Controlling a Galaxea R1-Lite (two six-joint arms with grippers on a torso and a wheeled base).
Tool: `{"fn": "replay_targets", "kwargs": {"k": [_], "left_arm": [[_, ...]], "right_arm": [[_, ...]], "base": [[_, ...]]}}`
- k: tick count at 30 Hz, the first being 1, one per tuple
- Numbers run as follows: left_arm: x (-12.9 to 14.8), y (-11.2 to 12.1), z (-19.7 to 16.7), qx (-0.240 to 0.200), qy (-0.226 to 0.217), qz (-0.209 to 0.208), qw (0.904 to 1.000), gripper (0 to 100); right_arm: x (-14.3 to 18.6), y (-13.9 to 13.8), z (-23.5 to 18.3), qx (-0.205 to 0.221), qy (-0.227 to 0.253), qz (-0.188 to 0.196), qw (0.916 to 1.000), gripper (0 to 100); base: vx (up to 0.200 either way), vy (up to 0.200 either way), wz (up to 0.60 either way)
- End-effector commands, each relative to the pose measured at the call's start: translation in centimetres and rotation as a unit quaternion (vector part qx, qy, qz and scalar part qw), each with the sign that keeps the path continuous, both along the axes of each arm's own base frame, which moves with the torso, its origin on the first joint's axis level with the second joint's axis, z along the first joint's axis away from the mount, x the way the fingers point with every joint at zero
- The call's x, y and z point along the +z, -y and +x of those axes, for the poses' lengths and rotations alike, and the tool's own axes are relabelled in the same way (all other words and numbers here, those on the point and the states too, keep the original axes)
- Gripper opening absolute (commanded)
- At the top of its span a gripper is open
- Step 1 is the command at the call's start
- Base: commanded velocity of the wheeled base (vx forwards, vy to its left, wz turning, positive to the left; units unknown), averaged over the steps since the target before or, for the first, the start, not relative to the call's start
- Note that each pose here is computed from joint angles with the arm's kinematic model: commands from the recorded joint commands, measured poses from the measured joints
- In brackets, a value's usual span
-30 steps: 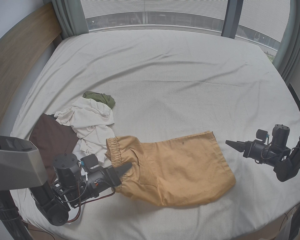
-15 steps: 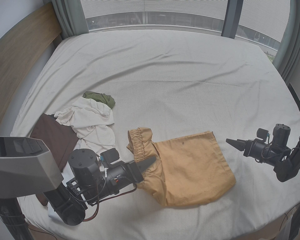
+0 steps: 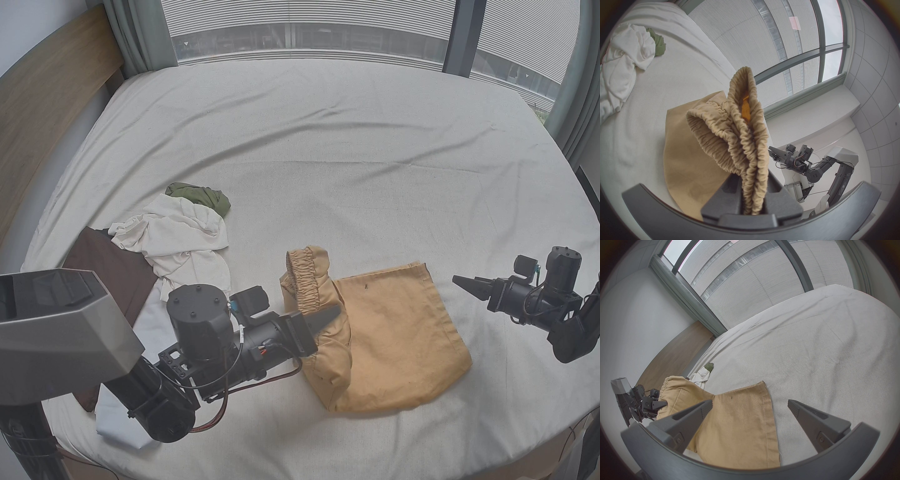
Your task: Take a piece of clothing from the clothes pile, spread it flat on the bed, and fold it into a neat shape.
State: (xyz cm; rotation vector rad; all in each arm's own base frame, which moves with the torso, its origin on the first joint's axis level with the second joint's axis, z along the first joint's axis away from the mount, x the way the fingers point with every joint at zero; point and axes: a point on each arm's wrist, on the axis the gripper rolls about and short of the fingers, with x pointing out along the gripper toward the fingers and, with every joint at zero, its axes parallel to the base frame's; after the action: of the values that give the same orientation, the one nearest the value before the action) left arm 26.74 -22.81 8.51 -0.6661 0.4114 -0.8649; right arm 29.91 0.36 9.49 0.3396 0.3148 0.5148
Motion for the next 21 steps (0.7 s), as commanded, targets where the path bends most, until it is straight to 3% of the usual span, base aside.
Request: {"fn": "replay_targets", "kwargs": {"k": [1, 9, 21], "left_arm": [[0.8, 1.3, 0.1, -0.012, 0.01, -0.009, 0.9998, 0], [1.8, 3.6, 0.3, -0.034, 0.012, -0.011, 0.9993, 0], [0.8, 7.2, 1.0, -0.058, 0.01, -0.016, 0.9982, 0]], "right_arm": [[0.3, 0.1, 0.1, -0.002, 0.008, 0.0, 1.0, 100], [0.7, 0.4, 0.3, -0.005, 0.018, 0.001, 0.9998, 100], [1.2, 0.6, 0.5, -0.011, 0.023, 0.011, 0.9996, 100]], "base": [[0.0, 0.0, 0.0], [0.0, 0.0, 0.0], [0.0, 0.0, 0.0]]}}
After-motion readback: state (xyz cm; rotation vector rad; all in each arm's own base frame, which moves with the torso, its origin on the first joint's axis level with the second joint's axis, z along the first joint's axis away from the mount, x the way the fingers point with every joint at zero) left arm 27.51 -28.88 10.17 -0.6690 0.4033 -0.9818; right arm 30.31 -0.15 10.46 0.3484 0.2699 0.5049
